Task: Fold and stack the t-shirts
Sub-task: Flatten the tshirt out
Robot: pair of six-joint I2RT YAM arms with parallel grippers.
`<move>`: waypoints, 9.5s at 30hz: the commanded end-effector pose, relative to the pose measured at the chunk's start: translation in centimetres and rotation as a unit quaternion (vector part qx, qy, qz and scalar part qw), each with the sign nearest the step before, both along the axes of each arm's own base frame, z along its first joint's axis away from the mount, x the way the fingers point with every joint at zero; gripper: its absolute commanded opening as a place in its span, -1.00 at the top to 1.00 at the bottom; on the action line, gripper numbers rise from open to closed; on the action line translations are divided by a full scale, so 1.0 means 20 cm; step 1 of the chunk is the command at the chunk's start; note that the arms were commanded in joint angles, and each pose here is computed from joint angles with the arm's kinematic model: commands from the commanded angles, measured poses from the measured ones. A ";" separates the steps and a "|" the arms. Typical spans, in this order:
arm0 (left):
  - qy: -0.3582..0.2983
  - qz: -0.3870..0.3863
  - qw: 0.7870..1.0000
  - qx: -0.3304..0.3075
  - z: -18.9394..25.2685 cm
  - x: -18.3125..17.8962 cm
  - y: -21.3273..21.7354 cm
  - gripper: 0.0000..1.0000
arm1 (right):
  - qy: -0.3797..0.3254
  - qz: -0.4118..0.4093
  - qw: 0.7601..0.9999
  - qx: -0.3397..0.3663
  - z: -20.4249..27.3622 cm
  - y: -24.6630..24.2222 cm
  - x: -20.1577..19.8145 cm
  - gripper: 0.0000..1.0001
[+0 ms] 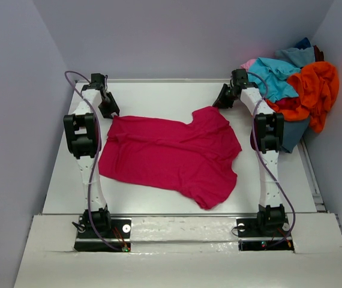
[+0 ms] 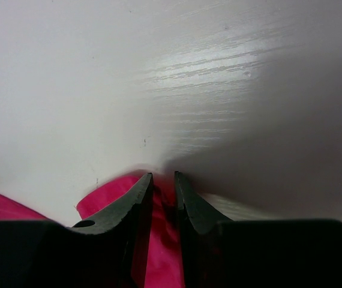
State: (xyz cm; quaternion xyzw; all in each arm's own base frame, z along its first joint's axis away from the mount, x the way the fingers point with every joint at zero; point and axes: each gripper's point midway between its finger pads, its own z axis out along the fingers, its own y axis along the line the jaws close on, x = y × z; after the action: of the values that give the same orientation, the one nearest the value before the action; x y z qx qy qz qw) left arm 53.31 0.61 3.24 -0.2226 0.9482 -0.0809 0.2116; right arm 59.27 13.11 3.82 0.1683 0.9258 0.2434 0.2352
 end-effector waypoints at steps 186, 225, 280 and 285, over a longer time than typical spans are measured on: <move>-0.186 -0.054 0.980 0.040 0.59 0.40 -0.15 0.57 | -0.161 -0.030 0.982 -0.094 1.02 -0.22 -0.06 0.86; -0.078 0.016 0.997 -0.025 0.62 -0.83 -0.28 -0.08 | -0.091 -0.016 0.994 -0.058 0.71 -0.15 -0.05 -0.14; -0.001 0.060 0.997 -0.053 0.32 -0.90 -0.12 -0.06 | 0.199 0.121 0.972 -0.014 0.07 0.30 -1.58 0.05; 0.024 0.081 0.994 -0.064 0.24 -0.94 -0.06 -0.06 | 0.203 0.124 0.971 -0.014 0.06 0.30 -1.59 0.05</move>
State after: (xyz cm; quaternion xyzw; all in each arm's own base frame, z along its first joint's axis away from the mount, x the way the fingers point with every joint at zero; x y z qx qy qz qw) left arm 34.20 -1.63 7.71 -0.3035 0.9298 -0.1135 0.1746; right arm 26.96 18.32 3.81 0.1024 0.9748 0.1977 -0.0100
